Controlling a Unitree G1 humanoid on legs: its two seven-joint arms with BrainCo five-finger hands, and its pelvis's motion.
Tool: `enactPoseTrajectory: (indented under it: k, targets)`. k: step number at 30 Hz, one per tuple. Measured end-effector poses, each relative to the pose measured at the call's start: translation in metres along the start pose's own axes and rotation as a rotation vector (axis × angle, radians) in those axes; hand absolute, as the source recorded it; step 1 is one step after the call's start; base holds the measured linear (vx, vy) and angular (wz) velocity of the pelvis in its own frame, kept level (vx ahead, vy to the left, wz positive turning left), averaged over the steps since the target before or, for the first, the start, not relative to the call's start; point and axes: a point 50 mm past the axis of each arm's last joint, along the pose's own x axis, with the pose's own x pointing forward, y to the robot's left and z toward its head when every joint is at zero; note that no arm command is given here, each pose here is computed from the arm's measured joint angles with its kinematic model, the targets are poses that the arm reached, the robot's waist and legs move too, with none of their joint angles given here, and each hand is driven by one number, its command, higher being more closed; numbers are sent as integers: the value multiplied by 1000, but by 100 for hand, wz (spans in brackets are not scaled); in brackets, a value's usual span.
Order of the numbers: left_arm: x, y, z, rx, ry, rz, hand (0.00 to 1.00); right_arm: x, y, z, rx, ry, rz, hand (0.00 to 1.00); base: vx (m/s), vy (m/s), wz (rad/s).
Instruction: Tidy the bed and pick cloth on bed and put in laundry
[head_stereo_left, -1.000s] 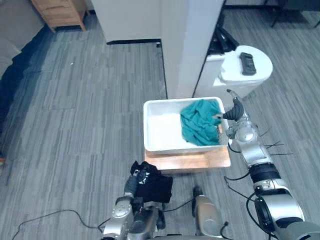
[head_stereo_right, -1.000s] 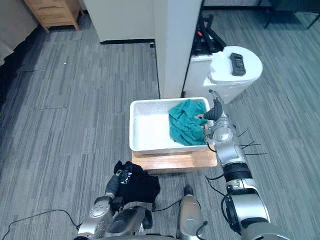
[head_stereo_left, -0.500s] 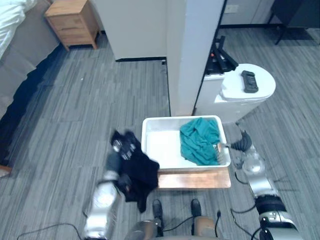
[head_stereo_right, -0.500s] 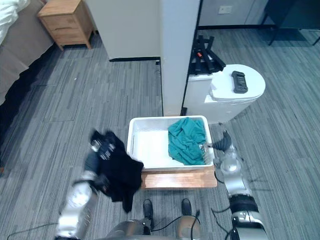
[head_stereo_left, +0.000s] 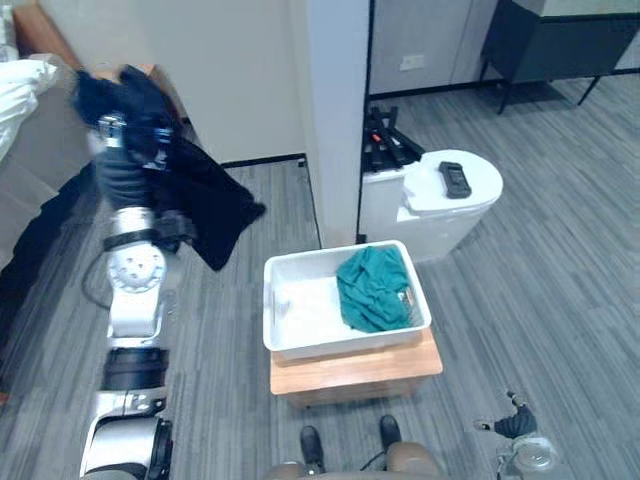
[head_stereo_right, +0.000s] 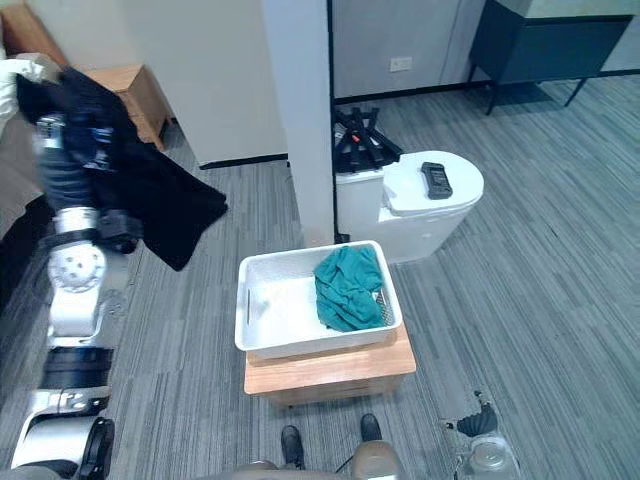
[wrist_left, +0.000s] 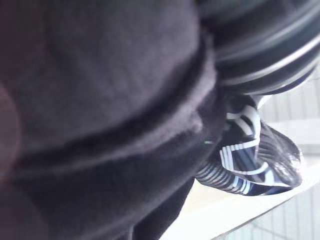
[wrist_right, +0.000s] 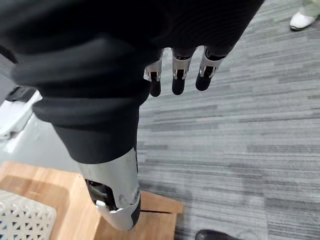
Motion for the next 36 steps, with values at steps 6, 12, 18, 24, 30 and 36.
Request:
enactPoseTrajectory:
  k: [6,12,18,24,30,36]
  targets:
    - [-11,-63,-32,37,142,-162,100,0,16,21,11,-66,30,0,-38,13,-25]
    - [-2,-89,-51,135,247,-191,0,-7,31,56,86,-190,14,0,-6,-9,-14]
    - [1,-88,-60,181,299,-148,0,-9,39,60,142,-188,14,0,63,9,-12]
    - [11,-86,-52,163,274,-104,0,-11,48,56,187,-155,32,0,148,0,-14]
    - [14,-80,-41,136,227,-62,0,-13,53,37,222,-76,31,0,122,-31,5]
    - [-15,-30,-52,142,246,39,0,-14,53,3,249,60,37,0,36,-34,29]
